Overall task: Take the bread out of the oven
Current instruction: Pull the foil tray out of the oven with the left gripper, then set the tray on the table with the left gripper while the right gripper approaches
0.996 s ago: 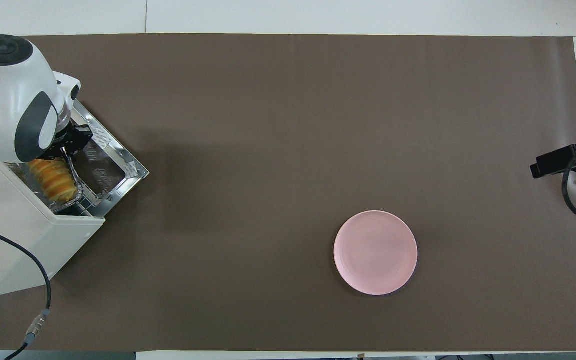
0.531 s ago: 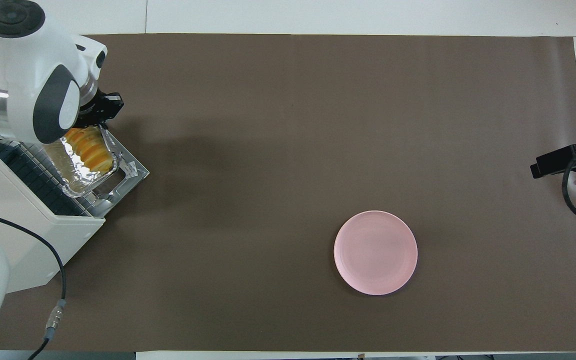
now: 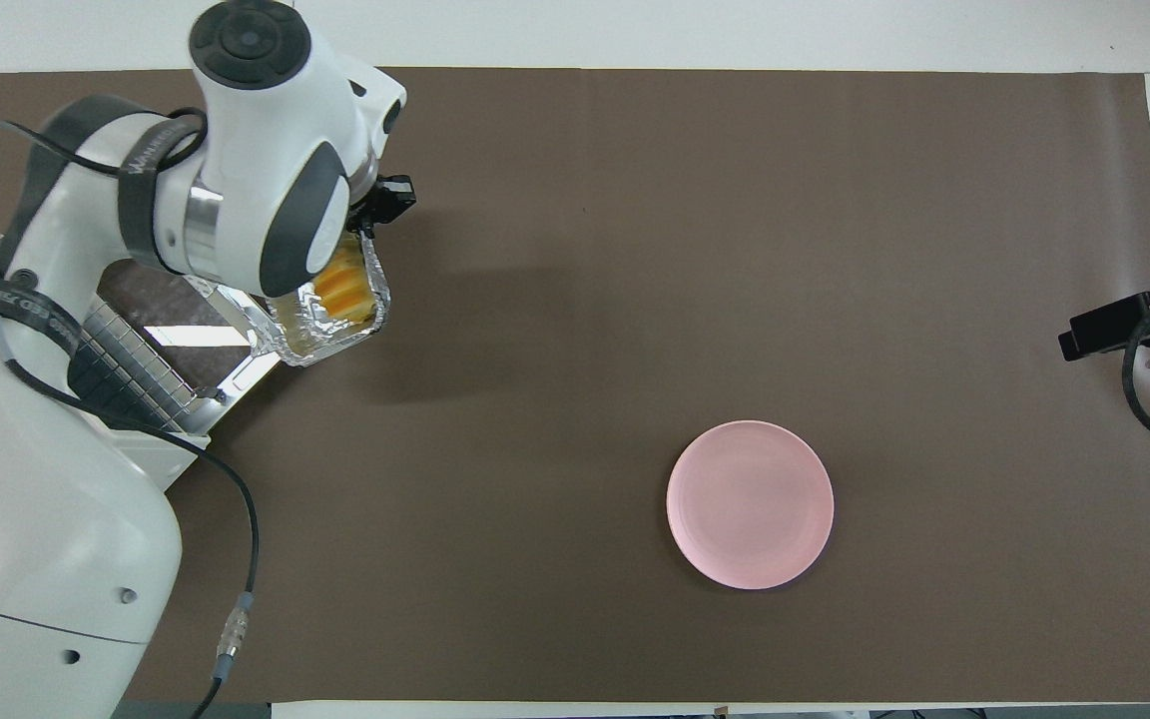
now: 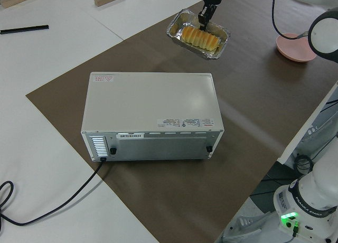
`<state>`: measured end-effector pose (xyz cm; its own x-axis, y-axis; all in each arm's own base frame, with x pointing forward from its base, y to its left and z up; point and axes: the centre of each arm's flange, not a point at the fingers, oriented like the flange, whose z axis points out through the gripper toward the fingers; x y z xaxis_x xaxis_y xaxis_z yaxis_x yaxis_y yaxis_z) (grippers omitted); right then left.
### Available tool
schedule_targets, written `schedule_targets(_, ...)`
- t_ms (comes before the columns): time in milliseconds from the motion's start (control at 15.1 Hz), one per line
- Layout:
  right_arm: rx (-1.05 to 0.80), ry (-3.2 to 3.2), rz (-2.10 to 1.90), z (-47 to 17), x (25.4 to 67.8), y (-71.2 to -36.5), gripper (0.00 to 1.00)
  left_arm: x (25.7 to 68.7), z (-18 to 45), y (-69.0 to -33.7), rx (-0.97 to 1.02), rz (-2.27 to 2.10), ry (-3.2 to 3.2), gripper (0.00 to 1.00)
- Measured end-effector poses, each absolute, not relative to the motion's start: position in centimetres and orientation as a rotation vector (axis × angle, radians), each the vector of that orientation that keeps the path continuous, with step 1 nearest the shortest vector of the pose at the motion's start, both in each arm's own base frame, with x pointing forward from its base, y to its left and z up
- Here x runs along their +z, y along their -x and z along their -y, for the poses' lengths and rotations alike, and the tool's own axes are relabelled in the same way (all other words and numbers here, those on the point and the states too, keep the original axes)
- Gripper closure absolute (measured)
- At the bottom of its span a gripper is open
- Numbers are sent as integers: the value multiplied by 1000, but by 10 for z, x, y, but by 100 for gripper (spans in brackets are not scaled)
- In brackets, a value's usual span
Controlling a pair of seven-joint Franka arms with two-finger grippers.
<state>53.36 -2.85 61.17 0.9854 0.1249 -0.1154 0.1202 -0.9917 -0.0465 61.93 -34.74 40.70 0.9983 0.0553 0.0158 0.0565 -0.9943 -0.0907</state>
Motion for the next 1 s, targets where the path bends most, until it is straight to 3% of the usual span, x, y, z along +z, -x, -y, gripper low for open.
schedule_targets(199, 201, 3088, 191, 28, 608, -532, 0, 371, 413, -575, 25, -80, 3038, 98)
schedule_targets(332, 214, 3086, 191, 28, 604, -530, 0, 348, 426, -558, 73, -121, 3014, 98)
schedule_targets(664, 211, 3089, 178, 24, 601, -530, 0, 335, 417, -556, 126, -104, 3012, 98)
schedule_targets(863, 162, 3102, 148, 1, 595, -531, 0, 338, 422, -553, 121, -114, 3021, 78)
schedule_targets(996, 156, 3109, 134, -23, 589, -528, 0, 340, 426, -550, 113, -123, 3025, 57)
